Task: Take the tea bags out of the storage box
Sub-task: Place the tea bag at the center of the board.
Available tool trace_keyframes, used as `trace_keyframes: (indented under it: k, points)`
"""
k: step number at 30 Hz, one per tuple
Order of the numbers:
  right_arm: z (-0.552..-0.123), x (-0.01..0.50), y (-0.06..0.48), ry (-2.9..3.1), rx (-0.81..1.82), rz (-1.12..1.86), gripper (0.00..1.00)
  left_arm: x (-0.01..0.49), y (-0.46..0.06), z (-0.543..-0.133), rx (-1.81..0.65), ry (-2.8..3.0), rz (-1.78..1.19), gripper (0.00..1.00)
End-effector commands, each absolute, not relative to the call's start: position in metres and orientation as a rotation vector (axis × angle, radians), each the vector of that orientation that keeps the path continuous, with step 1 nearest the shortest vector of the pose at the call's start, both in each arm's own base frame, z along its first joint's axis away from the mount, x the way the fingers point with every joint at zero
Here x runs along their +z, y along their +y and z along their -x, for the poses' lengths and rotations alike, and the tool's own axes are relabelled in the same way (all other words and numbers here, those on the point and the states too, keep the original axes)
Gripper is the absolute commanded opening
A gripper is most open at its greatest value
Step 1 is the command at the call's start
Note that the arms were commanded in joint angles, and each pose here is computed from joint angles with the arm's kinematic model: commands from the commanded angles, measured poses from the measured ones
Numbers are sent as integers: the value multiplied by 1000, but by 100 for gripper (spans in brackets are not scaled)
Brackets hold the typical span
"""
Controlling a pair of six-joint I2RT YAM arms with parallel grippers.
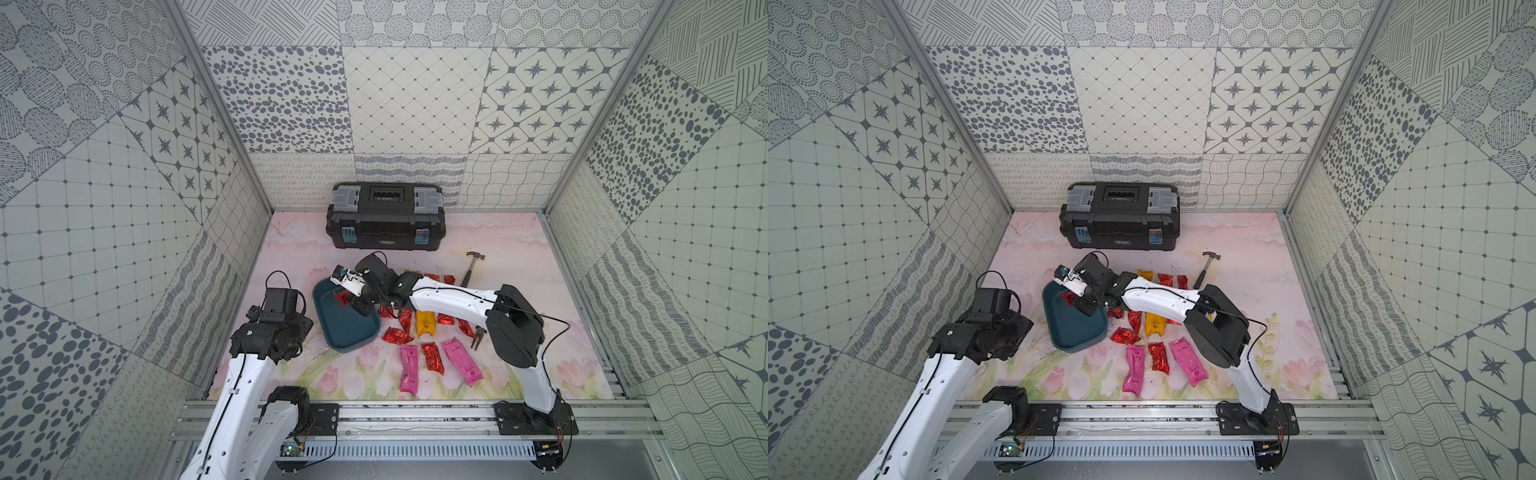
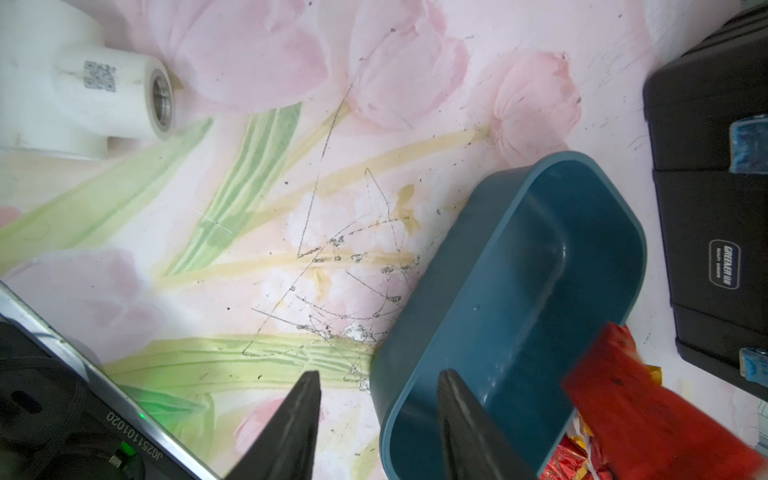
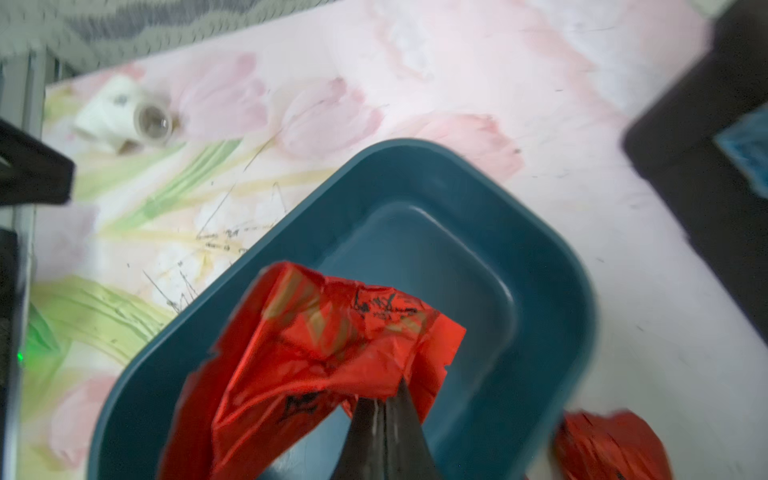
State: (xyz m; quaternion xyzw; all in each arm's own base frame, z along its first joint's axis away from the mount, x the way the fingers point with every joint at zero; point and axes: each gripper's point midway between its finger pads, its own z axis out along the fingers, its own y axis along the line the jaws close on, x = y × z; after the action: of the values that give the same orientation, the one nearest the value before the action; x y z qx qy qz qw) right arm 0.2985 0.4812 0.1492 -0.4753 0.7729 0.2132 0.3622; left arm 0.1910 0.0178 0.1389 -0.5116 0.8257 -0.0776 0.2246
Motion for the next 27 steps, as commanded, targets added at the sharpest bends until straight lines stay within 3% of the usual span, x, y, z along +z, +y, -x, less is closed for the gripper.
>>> trace_keyframes:
  k: [1, 6, 18, 23, 27]
  points:
    - [-341, 168, 425, 2128, 436, 782, 0, 150, 27, -204, -158, 2271, 1300, 50]
    - [-367, 143, 352, 2335, 331, 434, 0, 149, 27, -217, -149, 2292, 1251, 50]
    - [-428, 85, 349, 2476, 234, 328, 0, 143, 33, -230, -60, 2349, 1147, 50]
    - [-437, 101, 359, 2447, 294, 350, 28, 140, 39, -232, -3, 2347, 1090, 51]
    - [-423, 133, 354, 2411, 357, 377, 45, 141, 45, -242, 30, 2308, 1005, 54]
